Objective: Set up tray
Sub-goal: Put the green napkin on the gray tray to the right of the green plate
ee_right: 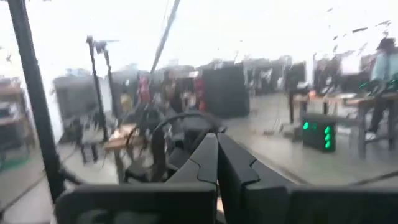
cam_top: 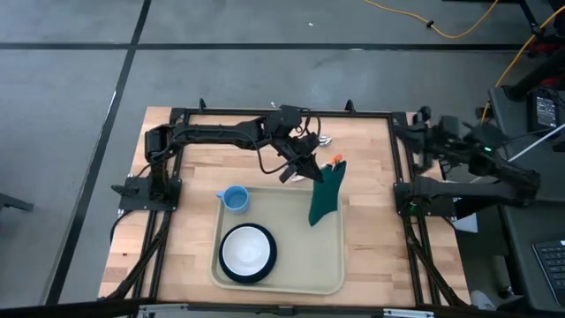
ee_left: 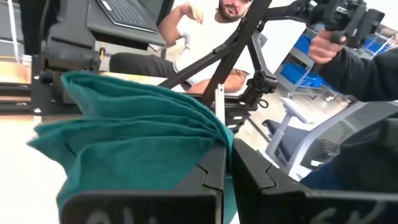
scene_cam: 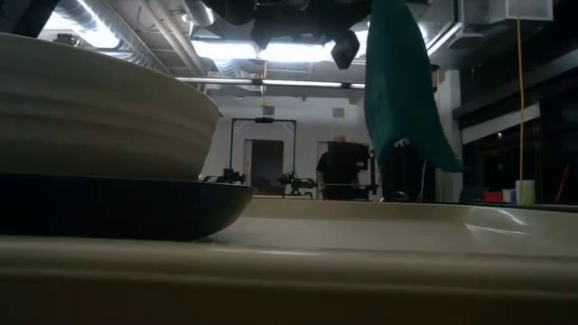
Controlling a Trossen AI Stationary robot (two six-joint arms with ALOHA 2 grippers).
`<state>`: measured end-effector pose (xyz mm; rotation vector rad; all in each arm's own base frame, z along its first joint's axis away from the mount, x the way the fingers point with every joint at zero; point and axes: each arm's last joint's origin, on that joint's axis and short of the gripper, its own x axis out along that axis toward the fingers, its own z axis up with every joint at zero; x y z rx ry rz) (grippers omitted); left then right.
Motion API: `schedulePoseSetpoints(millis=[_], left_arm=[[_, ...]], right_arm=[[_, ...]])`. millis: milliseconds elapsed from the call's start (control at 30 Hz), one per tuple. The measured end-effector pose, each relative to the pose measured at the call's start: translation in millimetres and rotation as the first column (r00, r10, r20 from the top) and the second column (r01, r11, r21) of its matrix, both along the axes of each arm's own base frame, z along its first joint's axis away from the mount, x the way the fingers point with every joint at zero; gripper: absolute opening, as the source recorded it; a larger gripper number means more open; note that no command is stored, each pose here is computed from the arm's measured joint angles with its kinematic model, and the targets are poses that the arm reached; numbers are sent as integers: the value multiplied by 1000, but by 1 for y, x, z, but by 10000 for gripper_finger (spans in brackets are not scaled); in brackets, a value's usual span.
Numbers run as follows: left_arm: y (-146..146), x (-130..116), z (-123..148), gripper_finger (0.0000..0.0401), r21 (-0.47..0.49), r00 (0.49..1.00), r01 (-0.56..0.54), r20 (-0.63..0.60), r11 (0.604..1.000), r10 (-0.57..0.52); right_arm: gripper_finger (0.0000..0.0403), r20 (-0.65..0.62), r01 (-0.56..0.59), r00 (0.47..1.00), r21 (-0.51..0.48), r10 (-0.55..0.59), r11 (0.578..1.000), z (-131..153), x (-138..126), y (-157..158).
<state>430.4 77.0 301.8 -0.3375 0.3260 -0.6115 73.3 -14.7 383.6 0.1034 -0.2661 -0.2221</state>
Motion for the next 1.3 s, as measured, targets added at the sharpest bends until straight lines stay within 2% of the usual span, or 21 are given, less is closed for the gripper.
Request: schedulePoseSetpoints(millis=[100, 233, 300, 367, 467, 567, 733, 900, 1033, 1100, 1200, 1300], left_arm=[[-2, 1, 0, 2, 14, 1000, -16, 3, 1000, 15], [-5, 2, 0, 2, 18, 1000, -24, 2, 1000, 24], [-4, 2, 0, 2, 17, 1000, -25, 1, 1000, 25], [-4, 2, 0, 2, 14, 1000, -27, -1, 1000, 27], [-4, 2, 0, 2, 14, 1000, -27, 2, 1000, 27], [-4, 2, 0, 2, 9, 1000, -28, -1, 1000, 28], [-5, 2, 2, 2, 5, 1000, -27, 14, 1000, 27], [-6, 3, 4, 2, -2, 999, -14, 34, 1000, 14], [-8, 3, 4, 2, -2, 999, -9, 32, 1000, 10], [-9, 4, 4, 2, 2, 999, -5, 35, 1000, 5], [-10, 4, 4, 2, 5, 999, -7, 39, 1000, 7], [-9, 4, 4, 3, 5, 999, -8, 42, 1000, 7]], right_arm=[[1, -4, 106, 994, 37, -106, 994, -16, -14, -1], [1, -19, 297, 955, 84, -297, 951, -31, -21, -5], [1, -57, 399, 917, 83, -395, 913, -36, -19, -8], [1, -172, 500, 856, 38, -487, 865, -47, -11, -12], [1, -258, 640, 737, -31, -625, 767, -54, -7, -17], [1, -270, 744, 631, -57, -727, 666, -54, -10, -21], [1, -285, 794, 570, -48, -770, 605, -57, -16, -25], [0, -290, 763, 619, 0, -730, 647, -58, -14, -26], [0, -289, 751, 634, 12, -717, 660, -59, -13, -26], [0, -314, 756, 625, 15, -715, 654, -62, -13, -27], [0, -370, 781, 586, 22, -720, 624, -69, -12, -28], [0, -404, 764, 599, 32, -691, 644, -72, -6, -31]])
